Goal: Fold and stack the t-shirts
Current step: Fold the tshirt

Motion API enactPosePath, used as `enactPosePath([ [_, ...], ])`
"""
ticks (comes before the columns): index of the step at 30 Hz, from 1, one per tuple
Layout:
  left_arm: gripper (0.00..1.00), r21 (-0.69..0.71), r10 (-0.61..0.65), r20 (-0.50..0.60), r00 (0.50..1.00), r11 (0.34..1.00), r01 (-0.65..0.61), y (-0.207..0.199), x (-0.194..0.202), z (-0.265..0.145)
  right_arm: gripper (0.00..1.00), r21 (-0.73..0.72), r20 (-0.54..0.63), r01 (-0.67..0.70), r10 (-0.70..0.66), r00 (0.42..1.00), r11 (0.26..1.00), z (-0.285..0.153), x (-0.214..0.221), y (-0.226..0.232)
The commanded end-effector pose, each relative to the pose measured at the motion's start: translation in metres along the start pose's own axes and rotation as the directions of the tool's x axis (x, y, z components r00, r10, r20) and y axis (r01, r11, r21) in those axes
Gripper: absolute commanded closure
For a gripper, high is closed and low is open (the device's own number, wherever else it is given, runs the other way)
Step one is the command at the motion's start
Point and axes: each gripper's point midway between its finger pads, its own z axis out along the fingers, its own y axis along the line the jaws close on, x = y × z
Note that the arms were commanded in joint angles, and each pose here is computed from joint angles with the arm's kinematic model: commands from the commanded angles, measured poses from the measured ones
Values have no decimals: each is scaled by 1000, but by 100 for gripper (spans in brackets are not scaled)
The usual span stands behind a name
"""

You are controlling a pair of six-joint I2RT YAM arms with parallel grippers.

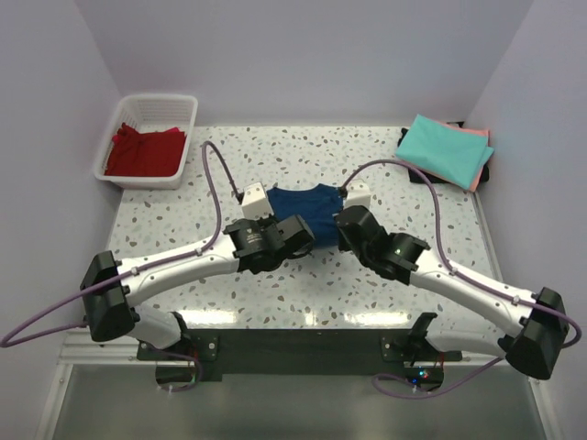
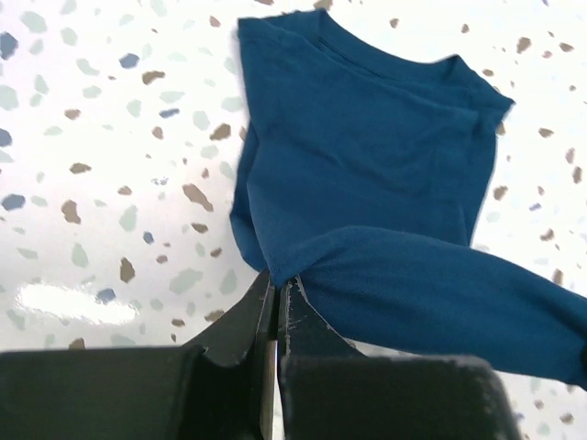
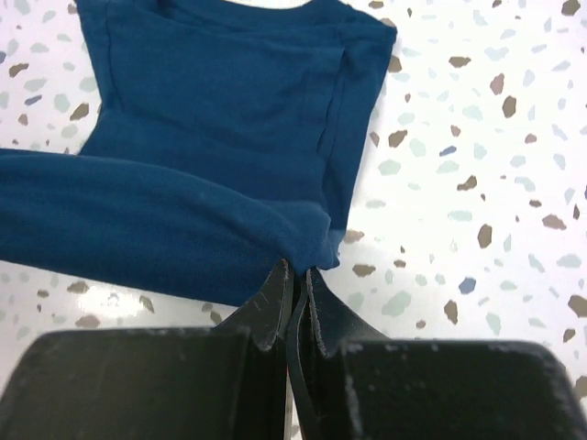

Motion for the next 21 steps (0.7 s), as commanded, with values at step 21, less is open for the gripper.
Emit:
enactPosePath([
  [21, 100, -130, 100, 2, 995, 986, -99, -24, -55, 199, 100, 173, -10, -42, 44, 999, 984, 190, -57, -30],
])
